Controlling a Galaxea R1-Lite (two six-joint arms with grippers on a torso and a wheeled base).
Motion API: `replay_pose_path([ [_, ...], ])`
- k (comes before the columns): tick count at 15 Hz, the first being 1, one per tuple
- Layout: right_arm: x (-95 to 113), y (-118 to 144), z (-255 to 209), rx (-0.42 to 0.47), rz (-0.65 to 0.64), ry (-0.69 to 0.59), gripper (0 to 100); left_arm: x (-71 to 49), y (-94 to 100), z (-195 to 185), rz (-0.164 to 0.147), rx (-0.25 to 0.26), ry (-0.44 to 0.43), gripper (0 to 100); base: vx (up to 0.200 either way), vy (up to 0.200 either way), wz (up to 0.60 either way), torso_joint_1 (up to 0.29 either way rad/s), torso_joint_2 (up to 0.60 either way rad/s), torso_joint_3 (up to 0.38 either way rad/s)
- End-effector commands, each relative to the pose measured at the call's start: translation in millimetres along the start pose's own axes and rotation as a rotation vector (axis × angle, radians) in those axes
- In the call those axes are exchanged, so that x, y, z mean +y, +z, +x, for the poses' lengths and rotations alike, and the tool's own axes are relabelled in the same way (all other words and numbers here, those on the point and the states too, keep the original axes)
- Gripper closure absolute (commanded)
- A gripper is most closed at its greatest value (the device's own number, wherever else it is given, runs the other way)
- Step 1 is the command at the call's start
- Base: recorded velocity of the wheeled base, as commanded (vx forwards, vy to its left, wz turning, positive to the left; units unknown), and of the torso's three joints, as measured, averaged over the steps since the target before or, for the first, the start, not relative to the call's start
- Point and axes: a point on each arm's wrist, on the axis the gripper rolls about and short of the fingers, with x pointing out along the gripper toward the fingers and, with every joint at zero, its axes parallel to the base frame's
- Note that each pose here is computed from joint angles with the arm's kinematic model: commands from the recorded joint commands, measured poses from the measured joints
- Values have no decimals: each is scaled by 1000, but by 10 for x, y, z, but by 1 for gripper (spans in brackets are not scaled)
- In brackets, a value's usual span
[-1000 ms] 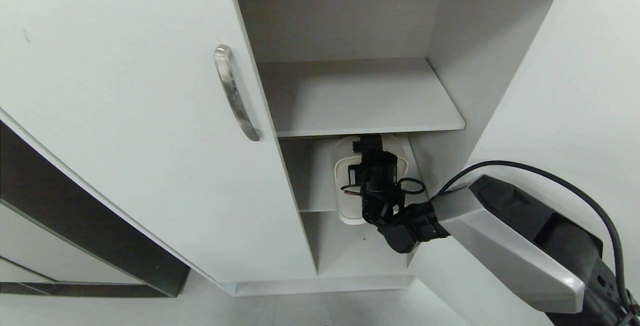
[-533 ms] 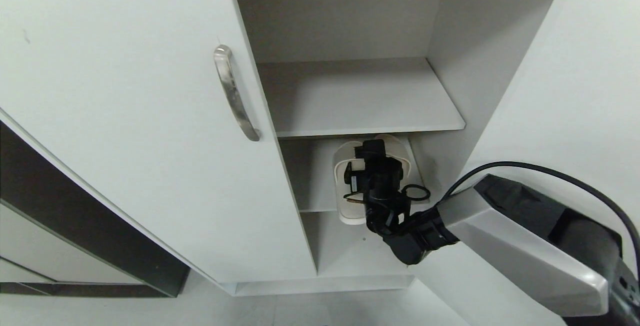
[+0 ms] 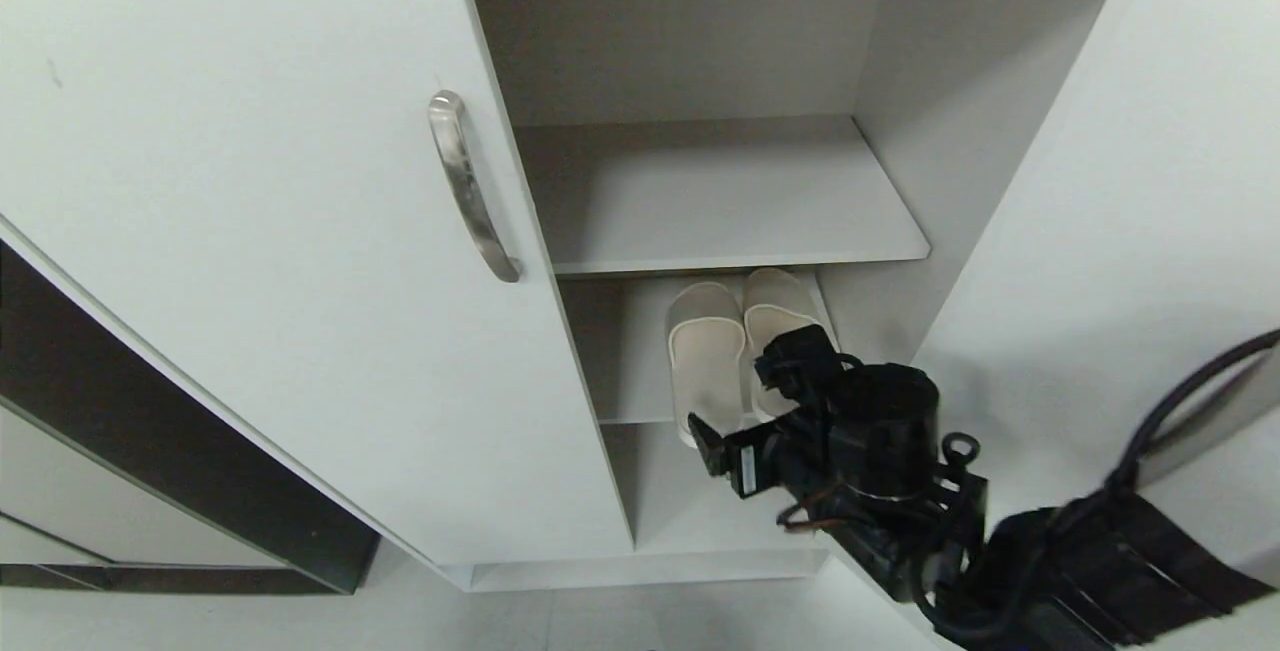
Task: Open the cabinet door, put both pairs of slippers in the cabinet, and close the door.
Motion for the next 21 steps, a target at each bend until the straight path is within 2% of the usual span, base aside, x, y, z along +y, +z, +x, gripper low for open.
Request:
replay_pose_path([
  [1,15,165,-527,-19,31,176,0,0,4,-1,-3,-2,1,100,-200,0,0,-2,7,7],
  [7,-7,161,-541,-18,32,172,0,0,3,0,2,1,-1,100,-200,0,0,2,2,2],
  [11,-16,144,-581,-10,29,174,0,0,-1,1,0,3,1,100,0,0,0,0,0,0],
  [14,-26,139,-579,-8,27,169,0,0,-1,1,12,3,1,100,0,0,0,0,0,0],
  [17,-25,128,-575,-5,27,169,0,0,-1,1,15,3,1,100,-200,0,0,9,5,4],
  [21,-28,117,-580,0,25,168,0,1,0,0,12,0,4,100,0,0,0,0,0,0],
])
